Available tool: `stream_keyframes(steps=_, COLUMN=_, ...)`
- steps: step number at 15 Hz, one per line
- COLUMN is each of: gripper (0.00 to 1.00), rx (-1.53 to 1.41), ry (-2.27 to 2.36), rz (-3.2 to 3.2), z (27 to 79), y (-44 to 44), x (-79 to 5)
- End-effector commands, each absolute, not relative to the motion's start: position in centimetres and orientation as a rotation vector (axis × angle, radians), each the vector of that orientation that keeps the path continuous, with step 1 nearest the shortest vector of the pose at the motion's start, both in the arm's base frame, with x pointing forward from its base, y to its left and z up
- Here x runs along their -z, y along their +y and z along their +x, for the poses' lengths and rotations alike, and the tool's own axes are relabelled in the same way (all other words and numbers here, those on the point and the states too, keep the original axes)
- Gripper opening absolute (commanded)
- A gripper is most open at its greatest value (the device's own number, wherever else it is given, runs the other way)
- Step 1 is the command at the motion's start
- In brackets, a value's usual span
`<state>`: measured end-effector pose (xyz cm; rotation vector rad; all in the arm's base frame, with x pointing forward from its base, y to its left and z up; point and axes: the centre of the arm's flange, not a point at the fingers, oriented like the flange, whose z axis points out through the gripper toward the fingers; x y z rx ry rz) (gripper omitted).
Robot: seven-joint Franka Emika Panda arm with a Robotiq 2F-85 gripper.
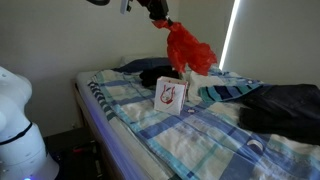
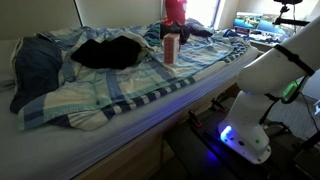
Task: Take the red wrapper from the bag and put it on the bed
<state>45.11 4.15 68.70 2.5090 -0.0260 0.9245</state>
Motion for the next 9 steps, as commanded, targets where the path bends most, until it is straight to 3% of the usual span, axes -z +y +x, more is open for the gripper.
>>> stream_keyframes(steps=1, gripper=0.00, rx=-0.995, ry=-0.120, rz=2.421, z=44.1, y=2.8, x=-71.0)
stream_keyframes(steps=9, gripper=0.00, rx=-0.951, ry=-0.396, rz=2.414, z=42.4, y=-4.6, x=-69.0)
